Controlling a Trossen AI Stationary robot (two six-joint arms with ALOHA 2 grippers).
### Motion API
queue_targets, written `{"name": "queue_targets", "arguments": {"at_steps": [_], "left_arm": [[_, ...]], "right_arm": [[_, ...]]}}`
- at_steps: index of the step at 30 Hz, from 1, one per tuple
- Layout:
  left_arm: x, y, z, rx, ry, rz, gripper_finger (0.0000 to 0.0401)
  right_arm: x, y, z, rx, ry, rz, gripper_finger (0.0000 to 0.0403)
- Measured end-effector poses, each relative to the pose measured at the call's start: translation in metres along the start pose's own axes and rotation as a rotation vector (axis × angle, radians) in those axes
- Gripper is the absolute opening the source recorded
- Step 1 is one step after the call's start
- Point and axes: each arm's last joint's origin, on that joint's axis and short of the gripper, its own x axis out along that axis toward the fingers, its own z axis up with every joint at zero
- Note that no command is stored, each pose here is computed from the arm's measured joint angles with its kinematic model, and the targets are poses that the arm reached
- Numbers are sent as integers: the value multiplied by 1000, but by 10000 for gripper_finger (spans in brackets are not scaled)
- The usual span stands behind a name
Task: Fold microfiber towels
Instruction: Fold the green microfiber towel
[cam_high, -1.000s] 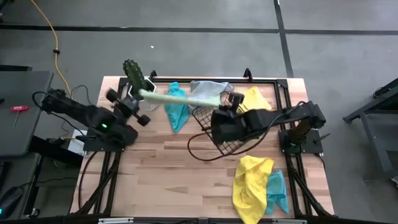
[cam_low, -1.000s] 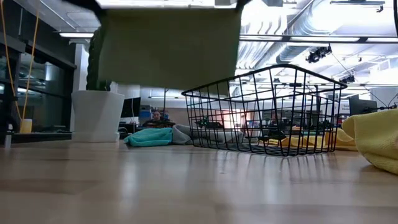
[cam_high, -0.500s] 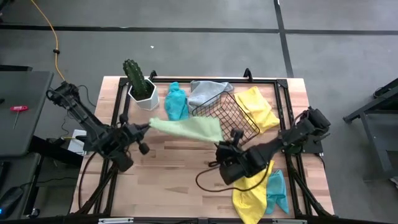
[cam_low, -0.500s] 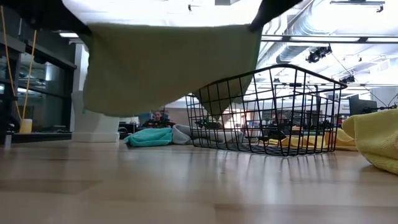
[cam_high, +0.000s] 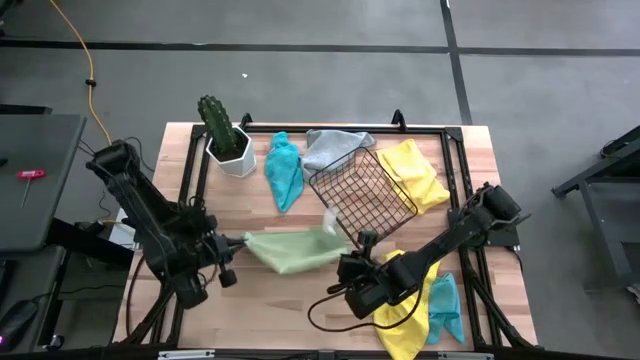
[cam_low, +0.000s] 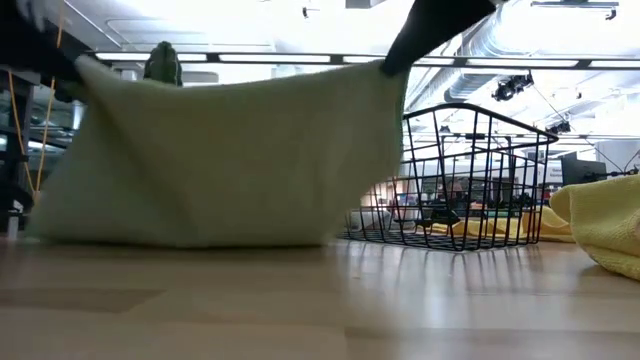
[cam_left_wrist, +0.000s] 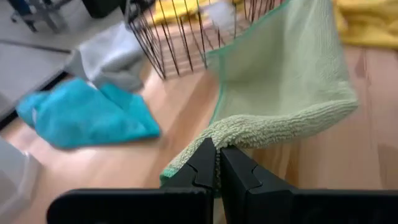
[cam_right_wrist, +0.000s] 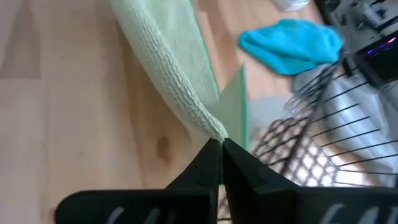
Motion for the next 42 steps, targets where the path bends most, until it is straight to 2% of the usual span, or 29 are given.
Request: {"name": "queue_targets", "arguments": {"at_steps": [8, 12, 16, 23, 27, 38, 42], "left_arm": [[3, -30, -48, -24, 138, 4, 0], [1, -46, -72, -56, 219, -33, 0], [-3, -58, -86, -76, 290, -79, 0], [-18, -82, -72, -11, 353, -189, 0], [-25, -93, -62, 28, 388, -244, 0], [-25, -94, -64, 25, 499, -256, 1], [-26, -95, -66, 54, 549, -285, 1]], "right_arm": [[23, 27, -16, 40, 94, 45, 0], [31, 39, -24, 60, 143, 86, 0], [35, 49, -30, 94, 178, 120, 0], [41, 61, -30, 139, 212, 246, 0], [41, 62, -28, 160, 211, 271, 0], [41, 66, -27, 253, 275, 371, 0], [42, 71, -25, 278, 286, 441, 0]]}}
